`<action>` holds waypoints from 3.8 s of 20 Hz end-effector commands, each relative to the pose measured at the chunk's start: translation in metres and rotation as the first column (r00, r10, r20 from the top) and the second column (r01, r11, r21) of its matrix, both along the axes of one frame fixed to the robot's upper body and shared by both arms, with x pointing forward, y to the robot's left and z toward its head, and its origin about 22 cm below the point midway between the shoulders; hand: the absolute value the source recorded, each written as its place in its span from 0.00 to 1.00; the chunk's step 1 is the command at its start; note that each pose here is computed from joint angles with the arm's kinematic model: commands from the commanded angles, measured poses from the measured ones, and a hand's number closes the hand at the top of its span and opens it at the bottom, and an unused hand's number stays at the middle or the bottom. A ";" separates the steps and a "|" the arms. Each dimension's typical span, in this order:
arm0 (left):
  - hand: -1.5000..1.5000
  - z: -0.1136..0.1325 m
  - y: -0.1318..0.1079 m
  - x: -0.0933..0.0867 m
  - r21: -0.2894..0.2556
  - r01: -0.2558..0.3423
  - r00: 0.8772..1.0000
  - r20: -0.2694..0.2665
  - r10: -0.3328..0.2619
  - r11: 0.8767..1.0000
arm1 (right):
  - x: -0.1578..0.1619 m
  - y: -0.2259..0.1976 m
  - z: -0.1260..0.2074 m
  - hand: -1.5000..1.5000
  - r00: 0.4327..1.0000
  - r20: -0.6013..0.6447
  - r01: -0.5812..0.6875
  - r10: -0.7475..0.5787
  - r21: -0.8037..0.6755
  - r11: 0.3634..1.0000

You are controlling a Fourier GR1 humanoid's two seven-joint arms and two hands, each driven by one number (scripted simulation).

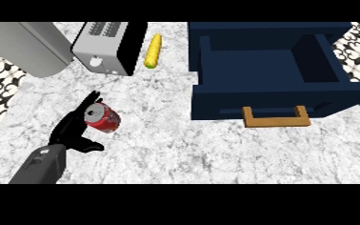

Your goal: Pick up the can, place it into the drawer and close the drawer

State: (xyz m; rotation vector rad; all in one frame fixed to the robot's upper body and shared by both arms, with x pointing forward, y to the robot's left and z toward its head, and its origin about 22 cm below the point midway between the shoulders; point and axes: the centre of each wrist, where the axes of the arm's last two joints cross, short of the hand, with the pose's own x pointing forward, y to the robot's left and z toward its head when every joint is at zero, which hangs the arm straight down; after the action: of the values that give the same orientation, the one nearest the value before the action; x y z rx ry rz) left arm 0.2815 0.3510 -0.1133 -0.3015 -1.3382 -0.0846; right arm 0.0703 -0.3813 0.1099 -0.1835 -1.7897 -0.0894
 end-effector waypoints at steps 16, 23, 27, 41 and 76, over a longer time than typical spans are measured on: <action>1.00 0.016 -0.032 0.034 -0.208 0.181 0.983 0.061 -0.172 0.961 | -0.013 0.012 0.005 0.00 1.000 -0.009 0.009 -0.009 0.034 0.999; 1.00 0.033 -0.063 0.054 -0.253 0.059 0.990 0.137 -0.025 0.966 | -0.013 0.010 0.001 0.00 0.999 -0.036 0.023 -0.022 0.023 0.999; 1.00 0.024 -0.092 0.052 -0.253 -0.256 0.950 0.115 0.291 0.933 | -0.008 0.012 0.007 0.00 0.999 0.003 0.034 -0.034 0.026 0.999; 1.00 0.154 -0.162 0.064 -0.202 -0.216 0.928 0.262 0.266 0.955 | -0.019 0.005 0.016 0.00 0.999 -0.017 0.040 -0.039 0.041 0.998; 1.00 0.324 -0.312 0.131 -0.099 -0.200 0.911 0.348 0.223 0.975 | -0.006 0.017 0.002 0.00 1.000 -0.003 0.014 -0.014 0.040 0.999</action>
State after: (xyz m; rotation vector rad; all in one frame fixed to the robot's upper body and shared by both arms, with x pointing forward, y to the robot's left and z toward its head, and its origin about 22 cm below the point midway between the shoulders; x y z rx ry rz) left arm 0.4022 0.0468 0.2006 -0.1988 -1.7361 0.0952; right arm 0.0704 -0.3641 0.1213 -0.1543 -1.7888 -0.1379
